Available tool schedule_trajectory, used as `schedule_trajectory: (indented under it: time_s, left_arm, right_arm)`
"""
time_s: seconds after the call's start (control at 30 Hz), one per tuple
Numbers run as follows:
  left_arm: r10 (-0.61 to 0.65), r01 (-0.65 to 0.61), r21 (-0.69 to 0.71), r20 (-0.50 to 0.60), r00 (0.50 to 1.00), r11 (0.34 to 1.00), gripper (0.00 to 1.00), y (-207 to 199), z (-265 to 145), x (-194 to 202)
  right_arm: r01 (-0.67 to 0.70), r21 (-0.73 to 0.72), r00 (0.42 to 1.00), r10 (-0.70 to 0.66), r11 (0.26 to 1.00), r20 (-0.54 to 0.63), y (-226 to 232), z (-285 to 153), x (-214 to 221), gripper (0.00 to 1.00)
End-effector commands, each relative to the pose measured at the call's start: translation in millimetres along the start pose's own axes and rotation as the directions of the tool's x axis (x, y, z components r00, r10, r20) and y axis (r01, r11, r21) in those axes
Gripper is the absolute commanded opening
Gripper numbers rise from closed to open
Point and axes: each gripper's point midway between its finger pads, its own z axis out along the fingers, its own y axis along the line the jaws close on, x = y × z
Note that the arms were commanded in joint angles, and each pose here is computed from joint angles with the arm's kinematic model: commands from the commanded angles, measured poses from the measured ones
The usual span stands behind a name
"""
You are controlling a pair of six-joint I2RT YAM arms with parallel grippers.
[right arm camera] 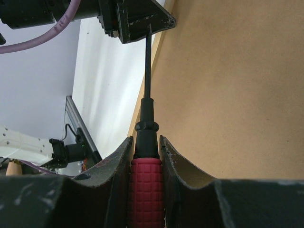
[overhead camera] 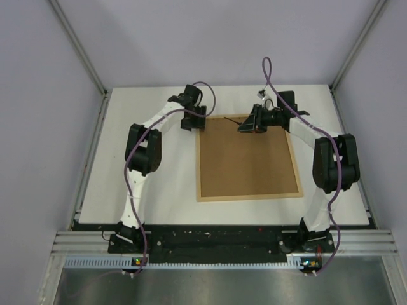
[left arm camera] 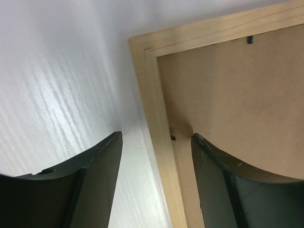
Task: Take the photo out of the frame
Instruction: Adjust the photo frame at the center of the board.
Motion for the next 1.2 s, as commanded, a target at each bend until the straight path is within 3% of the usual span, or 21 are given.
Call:
schedule_trajectory:
  time_s: [0.0, 0.37, 0.73, 0.87, 1.03, 1.17]
  left_arm:
    - [0.034, -0.032, -0.075, 0.03, 0.999, 0.997, 0.64, 17.1, -1.2, -11.7]
    - [0.024, -0.024, -0.051, 0.018, 1.0, 0.998, 0.53, 13.4, 8.0, -8.2]
    - [0.011, -0.011, -0.003, 0.007, 1.0, 1.0, 0.17, 3.4, -0.8, -3.1]
    - [-0.004, 0.004, 0.019, 0.02, 1.0, 1.0, 0.0, 0.3, -7.3, -7.4]
    - [-0.126, 0.12, 0.14, 0.036, 0.991, 0.983, 0.0, -4.0, -19.5, -14.0]
    - [-0.239, 0.222, 0.324, 0.012, 0.971, 0.92, 0.0, -5.7, -30.6, -18.3]
  right_arm:
    - [0.096, -0.033, 0.994, -0.095, 0.995, 0.057, 22.1, -14.9, -15.0, 0.0]
    - [0.095, -0.036, 0.994, -0.093, 0.995, 0.06, 21.1, -17.5, -15.4, 0.0]
    - [0.095, -0.037, 0.994, -0.092, 0.995, 0.061, 20.5, -17.3, -16.7, 0.0]
    - [0.093, -0.037, 0.994, -0.091, 0.995, 0.061, 21.2, -17.8, -16.4, 0.0]
    - [0.094, -0.033, 0.994, -0.092, 0.995, 0.066, 20.5, -19.7, -17.7, 0.0]
    - [0.088, -0.032, 0.994, -0.086, 0.996, 0.065, 18.7, -18.3, -18.3, 0.0]
